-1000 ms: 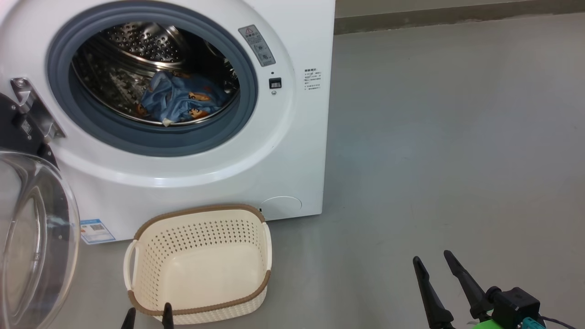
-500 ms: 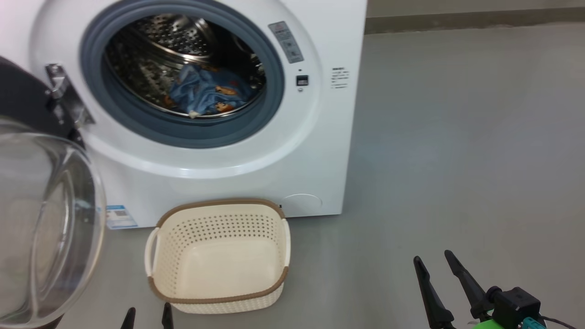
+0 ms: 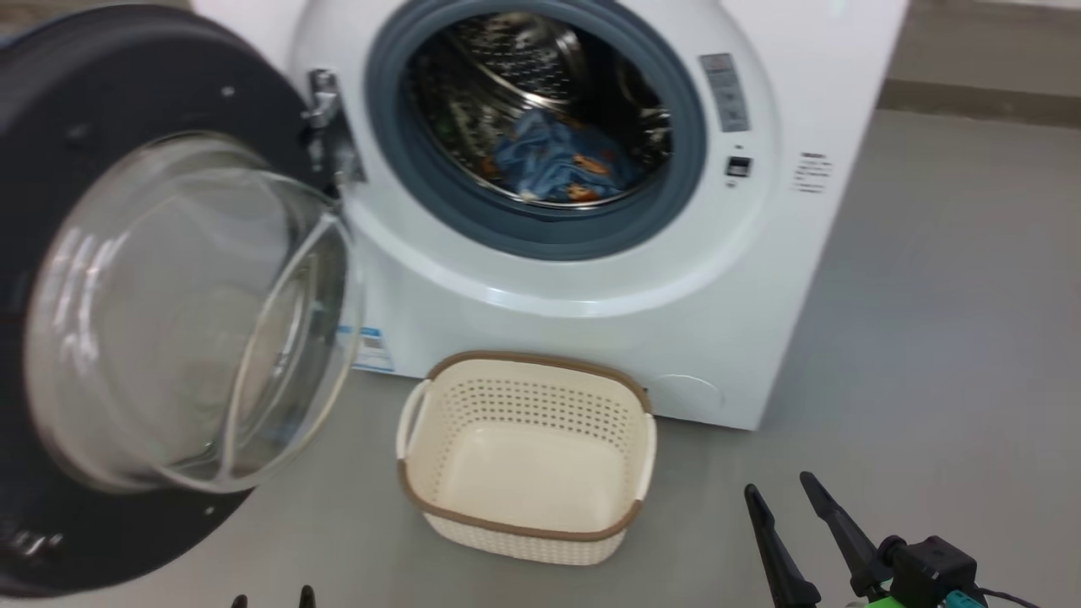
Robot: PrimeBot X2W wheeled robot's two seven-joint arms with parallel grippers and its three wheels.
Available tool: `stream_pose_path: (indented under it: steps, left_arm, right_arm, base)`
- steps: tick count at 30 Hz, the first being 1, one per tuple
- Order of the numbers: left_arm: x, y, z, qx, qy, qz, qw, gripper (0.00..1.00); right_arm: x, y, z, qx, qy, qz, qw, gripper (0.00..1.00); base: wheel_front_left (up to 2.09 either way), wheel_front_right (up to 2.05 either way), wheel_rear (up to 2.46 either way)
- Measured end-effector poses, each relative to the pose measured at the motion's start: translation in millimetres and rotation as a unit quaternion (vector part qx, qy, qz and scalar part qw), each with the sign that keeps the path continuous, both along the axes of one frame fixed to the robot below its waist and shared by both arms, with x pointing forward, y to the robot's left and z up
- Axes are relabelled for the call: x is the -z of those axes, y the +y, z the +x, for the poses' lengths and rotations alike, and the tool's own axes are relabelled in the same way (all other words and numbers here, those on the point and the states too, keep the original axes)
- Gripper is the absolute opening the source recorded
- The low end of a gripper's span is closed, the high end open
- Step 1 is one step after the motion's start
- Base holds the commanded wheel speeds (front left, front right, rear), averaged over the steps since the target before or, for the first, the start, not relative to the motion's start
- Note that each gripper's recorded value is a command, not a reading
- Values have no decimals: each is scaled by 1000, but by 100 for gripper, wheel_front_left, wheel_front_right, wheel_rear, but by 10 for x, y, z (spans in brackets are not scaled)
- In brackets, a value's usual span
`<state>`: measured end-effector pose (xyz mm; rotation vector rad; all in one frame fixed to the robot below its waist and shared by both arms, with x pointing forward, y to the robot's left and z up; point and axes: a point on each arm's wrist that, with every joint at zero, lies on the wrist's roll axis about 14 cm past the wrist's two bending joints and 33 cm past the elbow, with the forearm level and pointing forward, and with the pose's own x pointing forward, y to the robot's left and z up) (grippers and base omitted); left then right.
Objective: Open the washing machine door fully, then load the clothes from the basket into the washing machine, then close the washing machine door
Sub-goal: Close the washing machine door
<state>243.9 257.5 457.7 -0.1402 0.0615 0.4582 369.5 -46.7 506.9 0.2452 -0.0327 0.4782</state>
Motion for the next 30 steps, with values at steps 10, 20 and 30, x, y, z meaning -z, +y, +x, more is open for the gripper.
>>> stream_pose_path:
  steps: [10, 20, 30]
  left_arm:
    - [-90, 505, -594, -128, -17, 1, 992, 100]
    - [-96, 626, -834, -183, -13, -7, 983, 100]
    - [-86, 693, -933, -207, -31, -47, 977, 0]
  right_arm:
    - [-43, 842, -65, -130, -8, -6, 991, 100]
    - [14, 1172, -58, -186, -1, -8, 983, 100]
    - [-7, 1202, -34, -189, -2, -4, 982, 100]
  base:
    - [0, 0, 0]
    - [0, 0, 0]
    - [0, 0, 0]
